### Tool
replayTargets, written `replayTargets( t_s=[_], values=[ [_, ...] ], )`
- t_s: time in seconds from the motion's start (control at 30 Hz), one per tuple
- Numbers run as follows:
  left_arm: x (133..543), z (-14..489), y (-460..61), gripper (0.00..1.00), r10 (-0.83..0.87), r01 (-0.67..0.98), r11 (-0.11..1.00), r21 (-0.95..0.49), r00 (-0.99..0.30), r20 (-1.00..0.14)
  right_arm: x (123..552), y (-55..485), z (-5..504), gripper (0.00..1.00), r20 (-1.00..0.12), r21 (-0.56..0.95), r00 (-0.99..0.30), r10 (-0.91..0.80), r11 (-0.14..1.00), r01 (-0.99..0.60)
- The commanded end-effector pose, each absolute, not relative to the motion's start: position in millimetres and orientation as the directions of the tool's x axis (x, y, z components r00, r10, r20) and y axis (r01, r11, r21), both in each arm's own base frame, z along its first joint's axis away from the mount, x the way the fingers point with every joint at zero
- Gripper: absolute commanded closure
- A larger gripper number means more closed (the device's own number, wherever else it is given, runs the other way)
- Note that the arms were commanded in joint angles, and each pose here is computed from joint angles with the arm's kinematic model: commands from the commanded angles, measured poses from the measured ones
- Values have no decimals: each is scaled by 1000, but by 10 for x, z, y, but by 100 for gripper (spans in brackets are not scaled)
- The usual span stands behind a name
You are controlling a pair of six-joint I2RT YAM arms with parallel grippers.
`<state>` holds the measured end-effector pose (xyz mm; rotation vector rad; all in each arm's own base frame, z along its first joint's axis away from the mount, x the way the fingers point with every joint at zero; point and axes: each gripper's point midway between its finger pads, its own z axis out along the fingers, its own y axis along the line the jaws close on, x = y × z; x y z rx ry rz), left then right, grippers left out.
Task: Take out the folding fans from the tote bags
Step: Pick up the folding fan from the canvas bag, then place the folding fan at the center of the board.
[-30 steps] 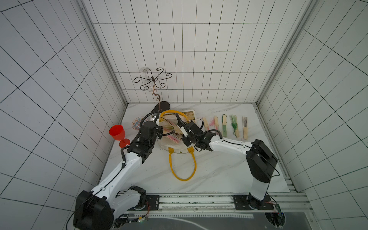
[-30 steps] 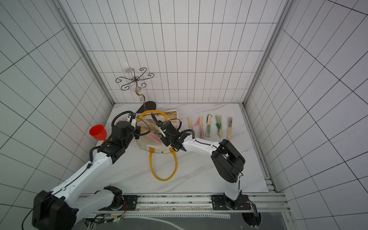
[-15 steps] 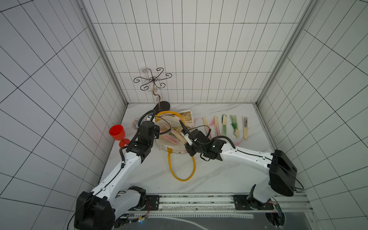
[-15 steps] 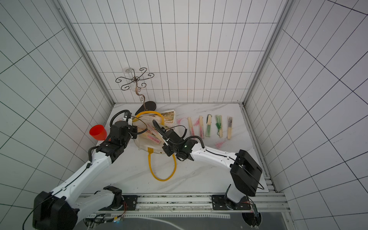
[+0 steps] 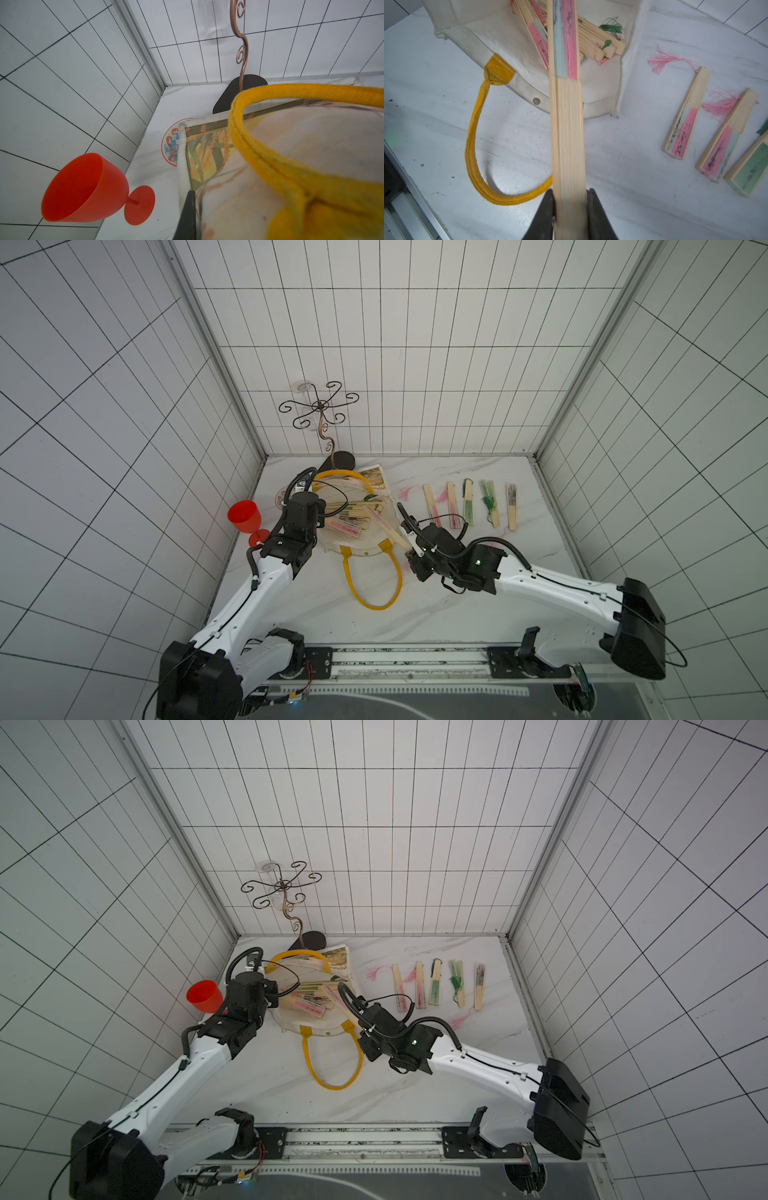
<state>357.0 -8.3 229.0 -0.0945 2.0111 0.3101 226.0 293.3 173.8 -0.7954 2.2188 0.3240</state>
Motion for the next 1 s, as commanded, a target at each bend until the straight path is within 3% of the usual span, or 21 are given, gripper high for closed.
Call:
replayTargets(
  t_s=[0.0, 0.57, 0.97],
  values=[
    [3601, 2632, -5, 100, 21, -268, 956, 123, -356, -934, 2184, 2583, 1611, 100, -693, -28, -596, -407, 840, -541],
    [3588, 2641, 46, 100, 14, -284, 951, 122, -355, -935, 2249, 1895, 1912, 100, -753, 33, -639, -157, 961, -275],
    [3606, 2625, -2, 100, 10, -258, 960, 109, -358, -934, 2559, 1712, 1474, 100, -627, -4, -768, -128, 987, -161]
  ],
)
